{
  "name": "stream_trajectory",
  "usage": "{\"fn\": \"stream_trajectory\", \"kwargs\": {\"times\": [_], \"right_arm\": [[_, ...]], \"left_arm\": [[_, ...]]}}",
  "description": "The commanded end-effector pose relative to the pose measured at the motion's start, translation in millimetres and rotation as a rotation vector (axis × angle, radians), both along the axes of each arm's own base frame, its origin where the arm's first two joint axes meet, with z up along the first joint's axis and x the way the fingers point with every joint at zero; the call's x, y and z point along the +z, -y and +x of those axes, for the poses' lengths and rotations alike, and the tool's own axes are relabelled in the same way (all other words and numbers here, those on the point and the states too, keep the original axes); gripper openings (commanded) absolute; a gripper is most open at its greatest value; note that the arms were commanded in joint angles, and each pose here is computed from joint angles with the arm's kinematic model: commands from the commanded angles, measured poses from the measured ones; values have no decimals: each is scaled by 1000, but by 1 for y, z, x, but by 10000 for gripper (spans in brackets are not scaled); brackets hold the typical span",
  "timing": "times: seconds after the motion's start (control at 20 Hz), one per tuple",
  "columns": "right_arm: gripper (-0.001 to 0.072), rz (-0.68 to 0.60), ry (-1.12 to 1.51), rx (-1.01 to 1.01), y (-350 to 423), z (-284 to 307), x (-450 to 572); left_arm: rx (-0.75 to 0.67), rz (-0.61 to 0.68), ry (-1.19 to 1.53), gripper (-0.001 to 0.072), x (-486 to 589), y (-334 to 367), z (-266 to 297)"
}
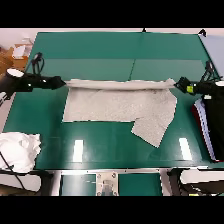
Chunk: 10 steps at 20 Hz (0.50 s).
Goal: Fold the shirts.
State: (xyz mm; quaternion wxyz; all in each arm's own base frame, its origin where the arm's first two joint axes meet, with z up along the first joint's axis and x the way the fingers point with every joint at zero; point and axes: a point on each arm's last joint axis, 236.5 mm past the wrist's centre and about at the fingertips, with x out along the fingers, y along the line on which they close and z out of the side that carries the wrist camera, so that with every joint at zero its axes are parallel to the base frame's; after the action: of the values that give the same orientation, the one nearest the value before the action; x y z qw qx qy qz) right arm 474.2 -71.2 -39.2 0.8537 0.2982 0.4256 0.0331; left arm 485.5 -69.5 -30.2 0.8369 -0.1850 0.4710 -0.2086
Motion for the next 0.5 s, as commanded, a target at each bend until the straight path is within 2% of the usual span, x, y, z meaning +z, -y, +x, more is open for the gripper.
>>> {"fn": "stream_trajectory", "kwargs": {"times": [0.0,0.2,0.25,0.3,0.35,0.4,0.45], "right_arm": [[13,1,-74,25,-4,-22,-25],[16,6,-78,30,-6,-23,-26],[82,13,-83,38,-8,-25,-26],[171,29,-93,51,-12,-27,-25],[197,49,-103,68,-17,-30,-22],[197,86,-121,72,-20,-34,-17],[197,124,-141,62,-20,-38,-10]], "left_arm": [[-50,64,-120,23,-34,12,-23],[-44,102,-201,24,-44,8,-37],[-44,94,-223,52,-42,7,-40],[-39,82,-237,224,-37,5,-42],[-34,65,-250,515,-28,5,-42],[-20,44,-271,558,-19,1,-42],[-10,21,-300,558,-6,-4,-44]]}}
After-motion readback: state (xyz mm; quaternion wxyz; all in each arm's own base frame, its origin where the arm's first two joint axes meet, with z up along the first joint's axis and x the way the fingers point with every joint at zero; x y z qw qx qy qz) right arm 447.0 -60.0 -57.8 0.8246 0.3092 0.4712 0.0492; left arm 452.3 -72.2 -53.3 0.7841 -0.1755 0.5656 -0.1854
